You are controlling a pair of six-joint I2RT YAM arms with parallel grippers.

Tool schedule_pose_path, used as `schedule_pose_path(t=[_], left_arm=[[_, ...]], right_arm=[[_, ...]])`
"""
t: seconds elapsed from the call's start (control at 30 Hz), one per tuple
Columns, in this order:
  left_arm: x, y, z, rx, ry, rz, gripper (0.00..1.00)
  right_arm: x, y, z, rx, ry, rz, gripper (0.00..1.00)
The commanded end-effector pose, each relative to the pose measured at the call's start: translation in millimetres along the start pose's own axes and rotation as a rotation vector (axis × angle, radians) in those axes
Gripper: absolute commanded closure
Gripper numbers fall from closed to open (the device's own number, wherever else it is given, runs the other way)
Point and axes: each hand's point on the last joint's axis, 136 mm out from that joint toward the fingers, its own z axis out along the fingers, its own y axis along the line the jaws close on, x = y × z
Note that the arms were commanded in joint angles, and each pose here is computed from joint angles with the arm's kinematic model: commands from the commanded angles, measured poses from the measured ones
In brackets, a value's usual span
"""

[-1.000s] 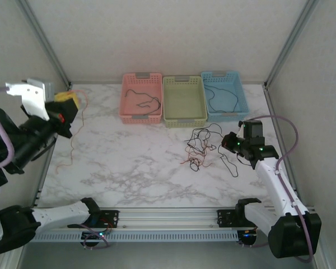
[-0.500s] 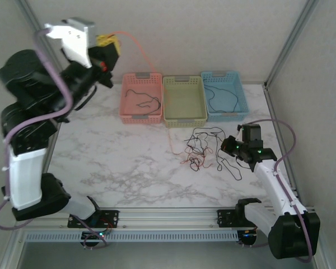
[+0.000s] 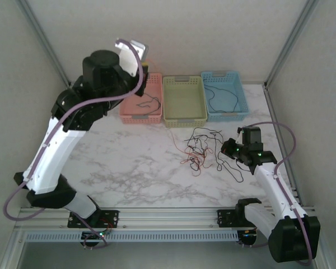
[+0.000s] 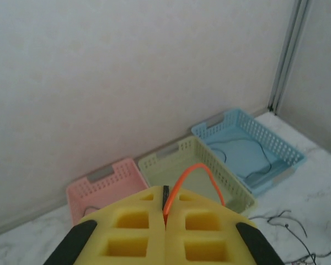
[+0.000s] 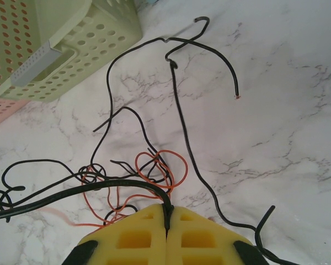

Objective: Untangle the cables

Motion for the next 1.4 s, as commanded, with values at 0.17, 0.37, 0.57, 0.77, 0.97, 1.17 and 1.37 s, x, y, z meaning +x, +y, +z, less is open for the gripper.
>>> schedule_pose_path(t=[0.17, 0.37, 0.57, 0.77, 0.97, 1.17, 1.37], left_arm=[[25, 86, -76, -0.314, 0.012, -0.087, 1.0], [4, 124, -134, -0.453, -0.08, -0.093, 1.0], [-27, 129, -167, -0.416, -0.173, -0.093, 1.0], [-2, 97, -124, -0.279, -0.079, -0.081, 1.0], [49, 63, -64, -0.177, 0.064, -0.079, 1.0], [37, 51, -66, -0.101, 0.031, -0.111, 1.0], [20, 55, -83, -0.087, -0.012, -0.152, 1.0]], right_arm=[[4, -5, 0, 0.021, 0.005, 0.001, 1.0], [3, -6, 3, 0.03, 0.007, 0.001, 1.0], [2, -7, 3, 0.033, 0.004, 0.002, 1.0], [1, -6, 4, 0.031, 0.003, 0.004, 1.0], [2, -6, 5, 0.025, 0.011, 0.005, 1.0], [3, -5, 8, 0.023, 0.024, 0.006, 1.0], [4, -5, 8, 0.021, 0.025, 0.005, 1.0]])
